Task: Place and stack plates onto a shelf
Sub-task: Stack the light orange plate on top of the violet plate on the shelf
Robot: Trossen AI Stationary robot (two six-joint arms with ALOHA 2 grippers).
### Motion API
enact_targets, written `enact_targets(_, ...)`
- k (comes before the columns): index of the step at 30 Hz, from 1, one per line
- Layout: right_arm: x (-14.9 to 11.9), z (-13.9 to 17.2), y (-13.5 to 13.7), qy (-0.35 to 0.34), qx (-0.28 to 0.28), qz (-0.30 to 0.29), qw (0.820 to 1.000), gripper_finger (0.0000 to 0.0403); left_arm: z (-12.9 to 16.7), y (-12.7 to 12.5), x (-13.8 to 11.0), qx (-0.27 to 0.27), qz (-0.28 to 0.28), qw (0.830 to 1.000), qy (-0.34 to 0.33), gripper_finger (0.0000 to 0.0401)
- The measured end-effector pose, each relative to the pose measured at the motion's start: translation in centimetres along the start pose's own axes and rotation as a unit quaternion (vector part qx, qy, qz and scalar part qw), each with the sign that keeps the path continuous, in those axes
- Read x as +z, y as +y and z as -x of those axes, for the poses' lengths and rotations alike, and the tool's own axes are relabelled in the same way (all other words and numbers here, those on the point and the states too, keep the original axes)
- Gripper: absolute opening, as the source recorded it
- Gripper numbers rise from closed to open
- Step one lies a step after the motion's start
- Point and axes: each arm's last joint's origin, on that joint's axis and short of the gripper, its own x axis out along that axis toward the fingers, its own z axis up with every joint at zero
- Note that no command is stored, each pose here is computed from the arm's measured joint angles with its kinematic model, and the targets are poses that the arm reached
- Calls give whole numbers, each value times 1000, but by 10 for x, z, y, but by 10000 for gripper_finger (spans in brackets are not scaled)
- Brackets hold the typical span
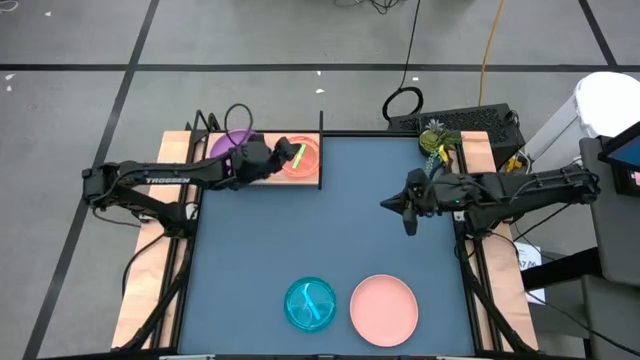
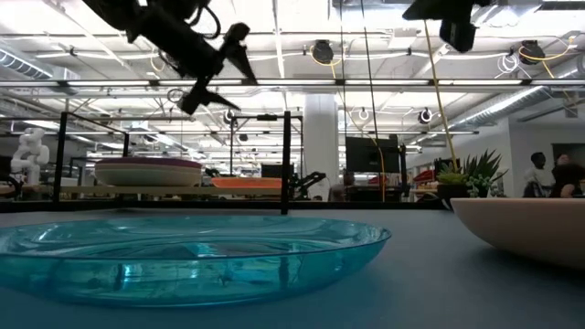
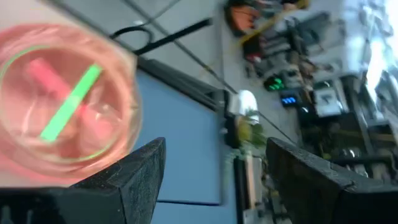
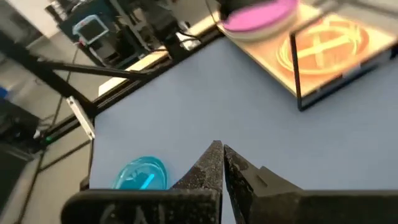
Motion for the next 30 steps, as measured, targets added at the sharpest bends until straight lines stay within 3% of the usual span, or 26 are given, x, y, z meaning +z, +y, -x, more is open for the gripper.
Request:
enact_targets(6, -1, -6, -3, 28, 27, -38, 999, 0, 18, -10, 6, -43, -93, 994, 42, 280)
enact_targets(10, 0, -5, -2, 29, 34, -102, 994, 0, 26, -14, 7, -83, -150, 980, 99, 280)
enact_targets(18, -2, -5, 8, 84, 83, -249, 961, 0, 43, -20, -4, -154, -191, 944, 222, 280)
enact_targets(23, 4, -2, 23, 117, 73, -258, 956, 0, 59, -18, -15, -149, -220, 929, 259, 280)
enact_targets(30, 7, 2, 45, 211, 1, -222, 952, 0, 80, -15, -37, -149, -260, 901, 315, 280)
